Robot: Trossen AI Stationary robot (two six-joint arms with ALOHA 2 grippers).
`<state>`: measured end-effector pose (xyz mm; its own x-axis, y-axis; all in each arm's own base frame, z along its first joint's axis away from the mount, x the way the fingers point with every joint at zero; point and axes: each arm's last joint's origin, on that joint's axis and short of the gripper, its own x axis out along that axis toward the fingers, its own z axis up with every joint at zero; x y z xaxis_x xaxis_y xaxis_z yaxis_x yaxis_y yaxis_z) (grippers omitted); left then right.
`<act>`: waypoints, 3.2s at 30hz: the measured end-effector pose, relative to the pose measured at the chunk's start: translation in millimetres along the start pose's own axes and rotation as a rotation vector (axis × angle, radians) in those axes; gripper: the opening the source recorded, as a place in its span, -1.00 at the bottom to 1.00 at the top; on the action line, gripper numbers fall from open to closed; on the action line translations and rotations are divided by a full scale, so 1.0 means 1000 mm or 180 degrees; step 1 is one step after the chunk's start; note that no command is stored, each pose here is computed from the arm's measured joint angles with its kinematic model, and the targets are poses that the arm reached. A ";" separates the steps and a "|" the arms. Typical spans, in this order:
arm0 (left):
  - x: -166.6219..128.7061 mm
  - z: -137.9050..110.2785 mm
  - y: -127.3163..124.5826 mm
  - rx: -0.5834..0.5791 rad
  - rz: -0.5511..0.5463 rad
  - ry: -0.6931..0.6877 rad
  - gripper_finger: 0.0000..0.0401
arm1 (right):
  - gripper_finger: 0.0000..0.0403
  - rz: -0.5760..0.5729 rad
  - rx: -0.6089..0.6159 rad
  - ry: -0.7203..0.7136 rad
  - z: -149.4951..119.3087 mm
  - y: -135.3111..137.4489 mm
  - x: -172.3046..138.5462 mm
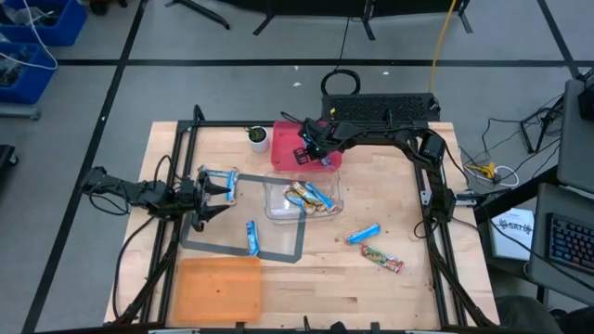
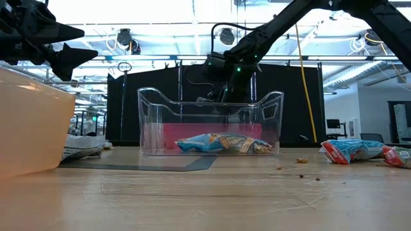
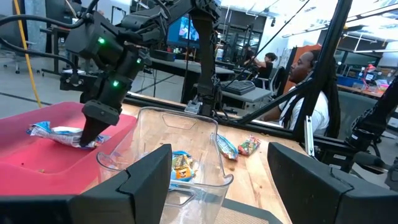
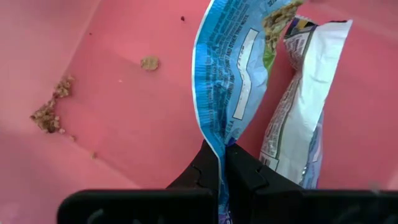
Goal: Pick and place Granola Bars by type
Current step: Put the bottom blue granola bar into the red bin, then put the top red granola bar into the orange bin
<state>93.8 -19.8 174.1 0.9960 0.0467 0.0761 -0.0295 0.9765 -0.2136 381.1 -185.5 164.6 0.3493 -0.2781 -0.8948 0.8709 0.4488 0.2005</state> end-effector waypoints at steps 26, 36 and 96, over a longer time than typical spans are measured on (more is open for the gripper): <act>0.000 0.000 0.000 0.0000 0.0000 0.0000 0.34 | 0.16 0.0163 -0.0105 0.0015 0.006 -0.004 0.001; 0.000 0.000 0.000 0.0000 0.0001 0.0000 0.34 | 0.30 0.0205 -0.0112 -0.0012 0.010 -0.006 0.000; 0.000 0.000 0.000 0.0000 0.0000 -0.0001 0.34 | 0.14 0.1304 -0.4286 0.0343 -0.116 -0.047 -0.317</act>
<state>93.8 -19.8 174.2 0.9960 0.0467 0.0763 -0.0294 0.9765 -0.2137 189.6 -20.1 392.3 0.4123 0.1059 -0.9049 -0.2985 0.9541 -0.0243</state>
